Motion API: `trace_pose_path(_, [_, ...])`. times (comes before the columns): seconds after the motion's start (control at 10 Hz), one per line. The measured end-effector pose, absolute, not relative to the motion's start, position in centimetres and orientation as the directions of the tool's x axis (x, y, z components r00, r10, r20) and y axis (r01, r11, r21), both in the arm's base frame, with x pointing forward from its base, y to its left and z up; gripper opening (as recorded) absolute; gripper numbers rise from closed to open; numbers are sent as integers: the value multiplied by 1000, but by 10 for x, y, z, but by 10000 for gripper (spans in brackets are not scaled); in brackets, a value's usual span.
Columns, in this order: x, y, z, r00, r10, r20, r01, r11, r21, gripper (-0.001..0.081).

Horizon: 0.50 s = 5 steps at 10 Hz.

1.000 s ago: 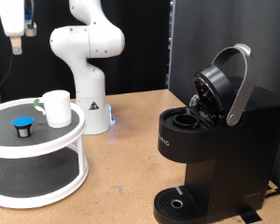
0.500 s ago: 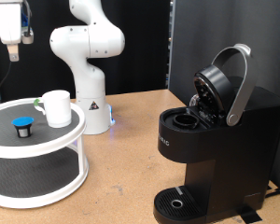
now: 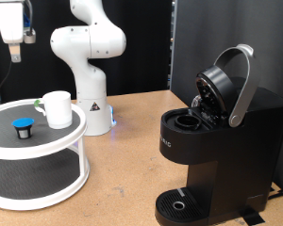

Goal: Make a cup of coffee with the keurig machine

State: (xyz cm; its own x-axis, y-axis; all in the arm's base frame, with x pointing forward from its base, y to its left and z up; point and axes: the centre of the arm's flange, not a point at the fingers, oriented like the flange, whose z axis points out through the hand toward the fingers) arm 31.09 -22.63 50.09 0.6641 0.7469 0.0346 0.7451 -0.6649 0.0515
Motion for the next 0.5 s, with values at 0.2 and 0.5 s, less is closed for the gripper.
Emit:
trace_pose_path(0.2, [310,-219,485,646,762,26,759,-646,74,805])
trace_pose_path(0.5, [308,-209,457,641,767,25,766,-641,54,805])
